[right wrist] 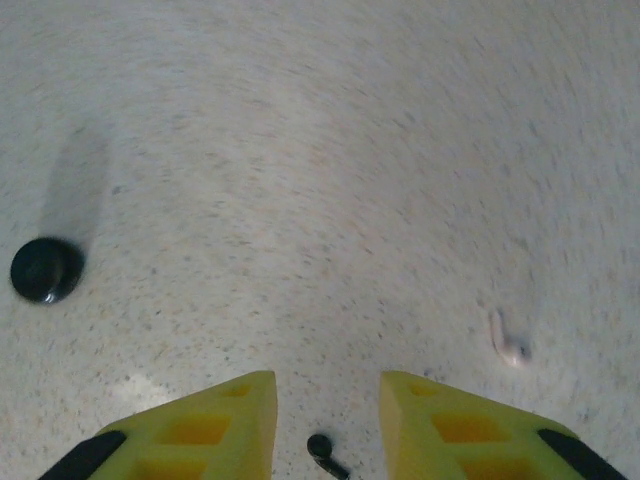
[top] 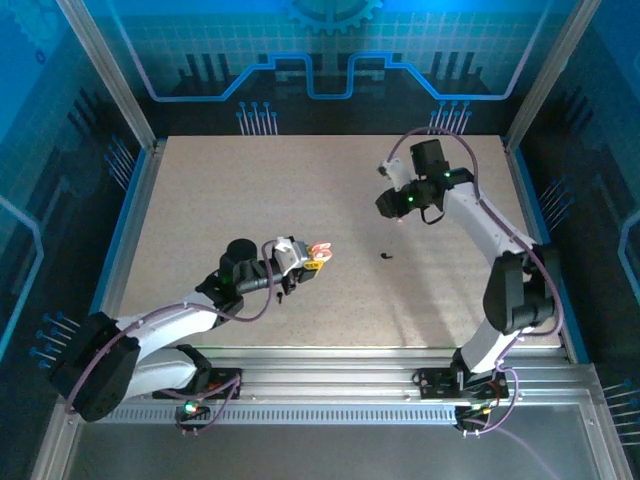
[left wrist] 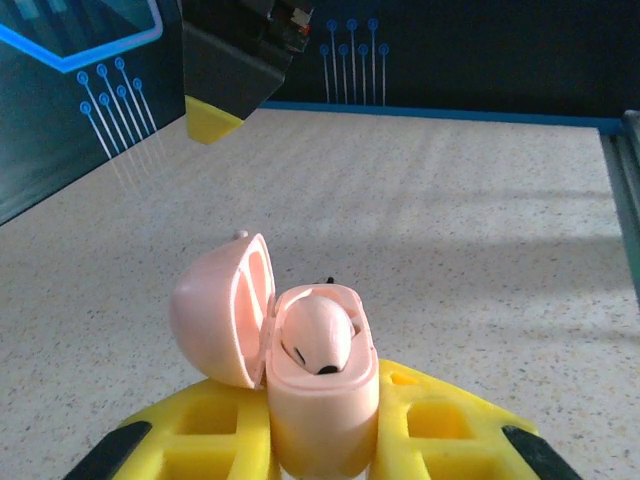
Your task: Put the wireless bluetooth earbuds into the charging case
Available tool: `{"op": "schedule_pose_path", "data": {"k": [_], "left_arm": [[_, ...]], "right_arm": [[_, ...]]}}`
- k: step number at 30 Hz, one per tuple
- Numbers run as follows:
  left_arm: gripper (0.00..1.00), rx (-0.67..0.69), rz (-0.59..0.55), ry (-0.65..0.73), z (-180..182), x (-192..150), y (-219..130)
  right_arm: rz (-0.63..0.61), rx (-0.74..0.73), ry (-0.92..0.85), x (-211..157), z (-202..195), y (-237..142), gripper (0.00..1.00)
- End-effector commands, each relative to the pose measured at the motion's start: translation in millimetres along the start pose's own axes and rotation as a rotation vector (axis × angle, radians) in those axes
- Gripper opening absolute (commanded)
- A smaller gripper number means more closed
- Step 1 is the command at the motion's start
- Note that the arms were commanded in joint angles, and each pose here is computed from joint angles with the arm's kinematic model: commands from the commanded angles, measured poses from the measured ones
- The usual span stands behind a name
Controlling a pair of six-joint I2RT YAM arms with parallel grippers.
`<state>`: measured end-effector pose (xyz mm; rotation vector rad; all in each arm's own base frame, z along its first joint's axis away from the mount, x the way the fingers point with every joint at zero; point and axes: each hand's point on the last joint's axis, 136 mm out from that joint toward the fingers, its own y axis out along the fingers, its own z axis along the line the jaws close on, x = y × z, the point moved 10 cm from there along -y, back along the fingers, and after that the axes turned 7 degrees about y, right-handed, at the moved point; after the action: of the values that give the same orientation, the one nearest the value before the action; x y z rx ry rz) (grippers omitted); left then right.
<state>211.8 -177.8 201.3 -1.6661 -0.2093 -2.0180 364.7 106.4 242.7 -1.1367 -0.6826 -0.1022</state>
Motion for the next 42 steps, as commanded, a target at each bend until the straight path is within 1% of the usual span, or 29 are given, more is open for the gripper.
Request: {"op": "schedule_pose_path", "data": {"k": [1, 5, 7, 9, 12, 15, 17, 20, 24, 26, 31, 36, 42], "left_arm": [[0.18, 0.014, 0.046, 0.017, 6, -2, 10], [0.18, 0.065, 0.074, -0.025, 14, -9, 19], [0.18, 0.109, 0.083, -0.059, 18, -13, 23], [0.18, 0.148, 0.084, -0.079, 21, -16, 26], [0.18, 0.174, 0.075, -0.095, 24, -17, 28], [0.19, 0.181, 0.072, -0.106, 24, -19, 28], [0.19, 0.194, 0.077, -0.109, 25, -20, 28], [0.19, 0.201, 0.078, -0.1, 25, -20, 27], [0.19, 0.202, 0.073, -0.098, 26, -20, 28], [0.19, 0.199, 0.07, -0.1, 26, -20, 28], [0.19, 0.204, 0.067, -0.101, 26, -22, 28], [0.19, 0.207, 0.068, -0.103, 27, -23, 27], [0.19, 0.223, 0.071, -0.11, 34, -29, 28]], "right_arm": [[0.041, 0.019, 0.342, -4, -22, 7, 0.34], [-0.048, 0.024, 0.569, 0, -35, 22, 0.34], [-0.08, -0.005, 0.705, 3, -43, 29, 0.34], [-0.065, -0.037, 0.87, 4, -55, 36, 0.34], [0.011, -0.046, 1.161, 0, -75, 49, 0.34], [0.032, -0.062, 1.349, -6, -81, 61, 0.33], [0.024, -0.108, 1.456, -8, -82, 61, 0.33], [0.035, -0.238, 1.573, -9, -79, 53, 0.33], [0.107, -0.399, 1.748, -16, -74, 43, 0.33], [0.144, -0.437, 1.81, -19, -72, 43, 0.33], [0.164, -0.466, 1.927, -27, -69, 54, 0.33], [0.157, -0.473, 1.956, -24, -70, 68, 0.29], [0.157, -0.492, 1.961, -18, -73, 82, 0.32]]}}
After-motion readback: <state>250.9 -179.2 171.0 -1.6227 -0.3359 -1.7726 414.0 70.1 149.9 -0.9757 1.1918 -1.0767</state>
